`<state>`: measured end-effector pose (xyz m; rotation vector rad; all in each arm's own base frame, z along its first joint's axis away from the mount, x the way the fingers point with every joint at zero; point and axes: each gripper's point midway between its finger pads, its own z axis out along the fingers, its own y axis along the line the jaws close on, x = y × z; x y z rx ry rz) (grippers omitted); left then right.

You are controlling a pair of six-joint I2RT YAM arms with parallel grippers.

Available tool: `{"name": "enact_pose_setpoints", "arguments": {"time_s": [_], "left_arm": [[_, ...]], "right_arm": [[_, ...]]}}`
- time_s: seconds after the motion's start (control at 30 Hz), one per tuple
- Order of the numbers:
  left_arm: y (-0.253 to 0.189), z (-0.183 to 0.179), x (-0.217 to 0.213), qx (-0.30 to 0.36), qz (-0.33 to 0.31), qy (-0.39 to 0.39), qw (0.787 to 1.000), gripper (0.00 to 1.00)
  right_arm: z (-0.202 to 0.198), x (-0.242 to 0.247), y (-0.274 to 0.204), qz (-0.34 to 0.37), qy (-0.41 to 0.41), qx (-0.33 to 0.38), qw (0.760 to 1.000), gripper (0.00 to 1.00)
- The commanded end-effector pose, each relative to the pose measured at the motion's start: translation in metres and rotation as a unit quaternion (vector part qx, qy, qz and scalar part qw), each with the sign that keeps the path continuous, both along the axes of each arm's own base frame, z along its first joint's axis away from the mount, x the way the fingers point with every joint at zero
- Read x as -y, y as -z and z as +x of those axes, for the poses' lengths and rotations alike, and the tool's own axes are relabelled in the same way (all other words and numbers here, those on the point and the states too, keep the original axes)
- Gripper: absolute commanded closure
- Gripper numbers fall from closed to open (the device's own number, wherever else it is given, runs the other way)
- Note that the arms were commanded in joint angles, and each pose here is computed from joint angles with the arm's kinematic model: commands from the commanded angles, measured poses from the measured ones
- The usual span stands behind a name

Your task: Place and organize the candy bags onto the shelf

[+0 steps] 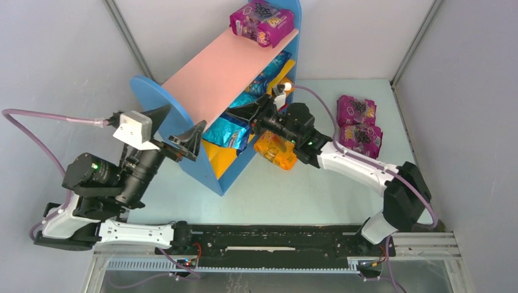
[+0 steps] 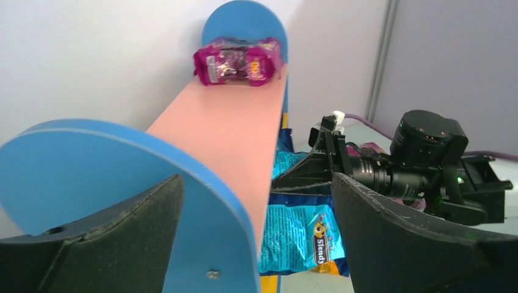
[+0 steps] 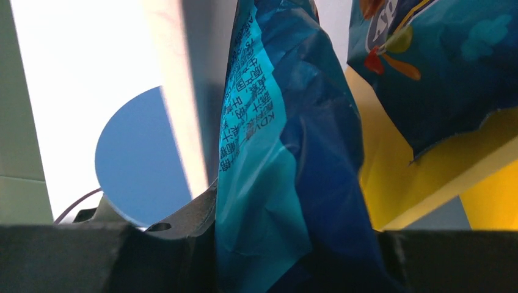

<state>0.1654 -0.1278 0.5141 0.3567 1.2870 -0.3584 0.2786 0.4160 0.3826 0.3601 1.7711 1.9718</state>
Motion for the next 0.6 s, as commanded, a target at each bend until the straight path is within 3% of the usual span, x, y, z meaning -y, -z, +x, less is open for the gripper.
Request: {"name": "enact_pose_setpoints", "arguments": {"time_s": [0.0,0.57], "left_arm": [[-0.001,0.003,-0.021,-0.009,-0.032,-0.022,0.999,0.05],[0.003,0.000,-0.026,-0.012,-0.041,-0.008,0.999,0.05]], "right_arm": [[-0.007,-0.003,-0.089,0.113,0.027,0.097,0.989,0.83],[0.010,-0.030,-0.087,0.109,0.098,0.134,0.980,0.82]]}}
